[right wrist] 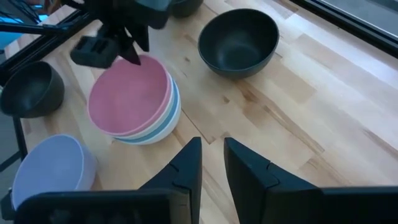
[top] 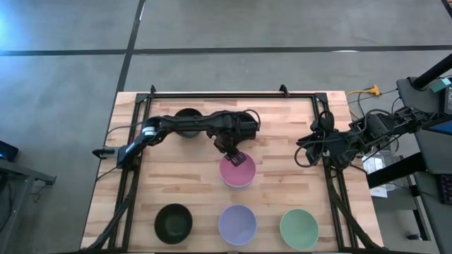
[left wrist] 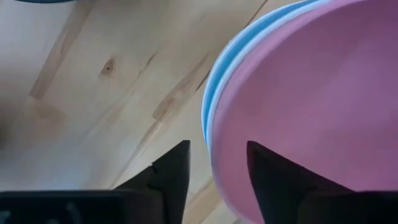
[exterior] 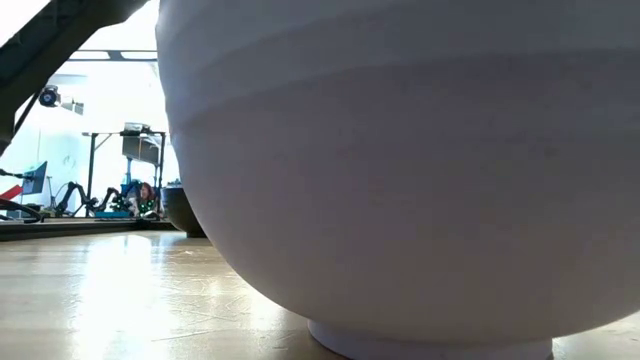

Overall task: Nest bowls inside each other
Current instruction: Stack the bottom black bowl on top of the pink bowl

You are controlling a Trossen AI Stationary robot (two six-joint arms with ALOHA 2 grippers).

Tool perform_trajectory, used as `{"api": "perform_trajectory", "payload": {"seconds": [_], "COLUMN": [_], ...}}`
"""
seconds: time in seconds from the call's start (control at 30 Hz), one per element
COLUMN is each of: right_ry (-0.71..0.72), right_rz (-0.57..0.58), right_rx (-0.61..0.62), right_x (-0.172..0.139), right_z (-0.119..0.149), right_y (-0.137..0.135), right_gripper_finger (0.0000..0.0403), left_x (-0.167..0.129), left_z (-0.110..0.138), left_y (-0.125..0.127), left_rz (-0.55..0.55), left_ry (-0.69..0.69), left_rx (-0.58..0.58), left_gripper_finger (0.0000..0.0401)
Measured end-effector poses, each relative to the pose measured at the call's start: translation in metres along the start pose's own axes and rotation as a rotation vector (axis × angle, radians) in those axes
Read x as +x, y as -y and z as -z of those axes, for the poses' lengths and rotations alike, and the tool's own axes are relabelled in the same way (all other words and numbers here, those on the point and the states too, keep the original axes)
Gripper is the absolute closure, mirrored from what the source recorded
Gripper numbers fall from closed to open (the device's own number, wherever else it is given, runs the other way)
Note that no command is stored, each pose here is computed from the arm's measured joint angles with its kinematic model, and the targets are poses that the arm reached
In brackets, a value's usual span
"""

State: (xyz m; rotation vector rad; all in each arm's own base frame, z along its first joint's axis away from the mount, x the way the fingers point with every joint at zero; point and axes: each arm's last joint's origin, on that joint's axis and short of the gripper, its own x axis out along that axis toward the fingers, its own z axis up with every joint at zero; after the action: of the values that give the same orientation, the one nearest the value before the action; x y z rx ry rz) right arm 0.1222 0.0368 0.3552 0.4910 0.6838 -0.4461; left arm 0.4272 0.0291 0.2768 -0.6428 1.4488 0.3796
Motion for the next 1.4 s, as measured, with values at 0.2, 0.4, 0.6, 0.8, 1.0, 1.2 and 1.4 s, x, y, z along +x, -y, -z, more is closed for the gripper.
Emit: {"api": "perform_trajectory", "payload": {"seconds": [0.2,0.4,0.6,0.8,1.0,1.2,1.4], "right_ry": [0.001,-0.001,-0.008,0.014,0.027,0.031,0.003], "right_rz": [0.000,0.001,0.011,0.052,0.053,0.045,0.022], "right_rx": [0.002,0.009,-0.003,-0.030,-0.040,-0.035,-0.016], "right_x": [0.000,0.001,0.005,0.011,0.015,0.016,0.016], "right_z": [0.000,0.000,0.001,0.004,0.005,0.005,0.006], "right_y": [0.000,-0.001,-0.003,-0.002,-0.004,-0.005,-0.006], "right_gripper_finger": [0.0339,0.0339,0.0339,0.0343,0.0344,0.0344,0.0344], "left_x": [-0.024,-0.061,-0.079,-0.052,0.001,0.036,0.064], "left_z": [0.011,0.062,0.149,0.223,0.261,0.269,0.271], "left_y": [-0.004,0.005,0.027,0.034,0.014,-0.001,-0.007], "left_rz": [-0.001,0.005,0.083,0.207,0.219,0.214,0.230], "left_ry": [0.046,0.015,0.068,0.204,0.136,0.052,-0.010], "left_rx": [0.002,0.226,0.588,0.636,0.455,0.369,0.325], "left_gripper_finger": [0.0236,0.0235,0.0235,0.0235,0.0235,0.0235,0.0239]}}
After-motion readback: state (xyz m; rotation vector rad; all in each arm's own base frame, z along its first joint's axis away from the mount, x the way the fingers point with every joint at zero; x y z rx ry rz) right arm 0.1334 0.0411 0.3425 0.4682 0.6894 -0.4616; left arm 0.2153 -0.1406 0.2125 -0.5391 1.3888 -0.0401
